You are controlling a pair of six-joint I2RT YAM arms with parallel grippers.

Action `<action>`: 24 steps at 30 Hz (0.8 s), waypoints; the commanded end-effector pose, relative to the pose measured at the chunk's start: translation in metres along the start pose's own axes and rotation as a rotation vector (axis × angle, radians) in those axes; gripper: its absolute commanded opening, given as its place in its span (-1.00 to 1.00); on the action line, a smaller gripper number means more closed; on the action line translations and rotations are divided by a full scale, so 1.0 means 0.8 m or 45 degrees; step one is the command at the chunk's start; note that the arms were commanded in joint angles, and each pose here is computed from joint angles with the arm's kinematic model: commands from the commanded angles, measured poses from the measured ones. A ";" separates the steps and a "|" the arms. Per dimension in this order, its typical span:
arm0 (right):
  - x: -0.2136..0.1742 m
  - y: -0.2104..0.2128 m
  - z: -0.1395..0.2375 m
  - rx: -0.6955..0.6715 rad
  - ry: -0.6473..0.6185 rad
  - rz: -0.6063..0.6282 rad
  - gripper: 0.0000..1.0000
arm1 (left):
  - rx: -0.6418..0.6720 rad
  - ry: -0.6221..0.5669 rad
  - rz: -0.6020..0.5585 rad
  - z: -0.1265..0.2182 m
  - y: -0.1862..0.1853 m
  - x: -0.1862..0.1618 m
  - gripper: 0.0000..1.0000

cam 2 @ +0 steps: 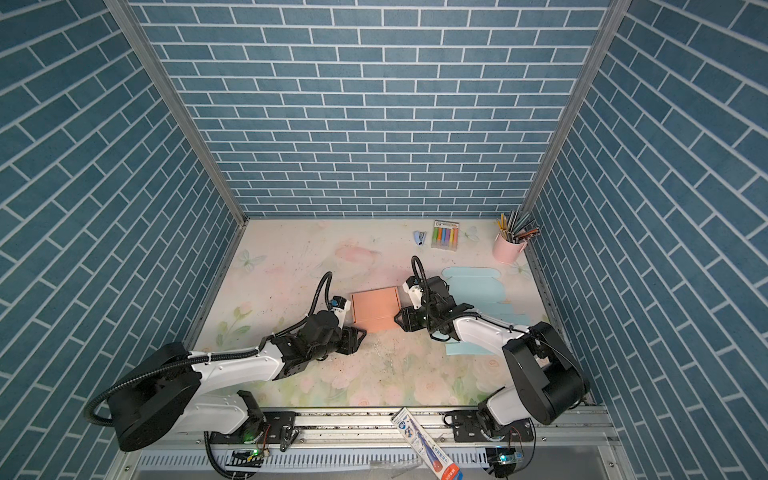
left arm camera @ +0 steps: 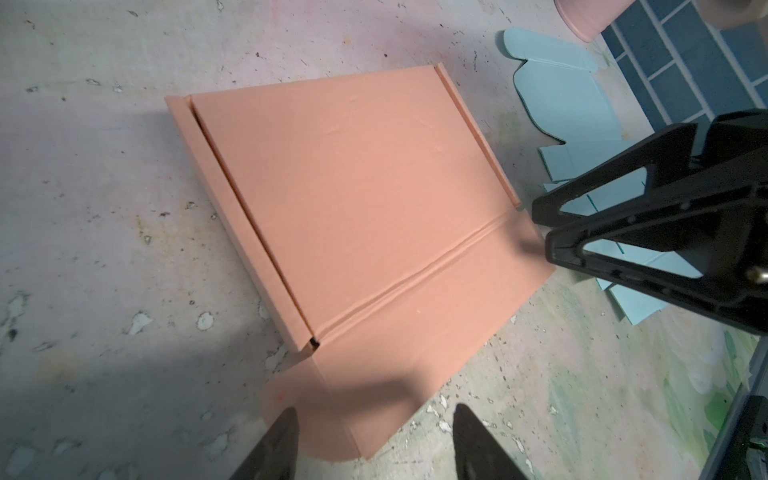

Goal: Fold the paper box

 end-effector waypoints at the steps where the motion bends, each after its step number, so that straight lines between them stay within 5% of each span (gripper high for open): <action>1: -0.010 0.004 -0.009 0.046 0.028 -0.032 0.07 | -0.029 -0.028 0.018 -0.002 -0.009 0.007 0.19; 24: -0.022 0.004 -0.018 0.024 0.018 -0.054 0.04 | 0.004 -0.025 0.007 -0.010 -0.002 -0.001 0.03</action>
Point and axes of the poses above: each gripper's point midway between its finger pads, its own z axis back along the fingers, its own y axis along the line the jaws close on, x = y × z, the point moved 3 cm from there along z, back along the fingers, and after that the axes turned 3 degrees about -z, right-handed, at the moved point
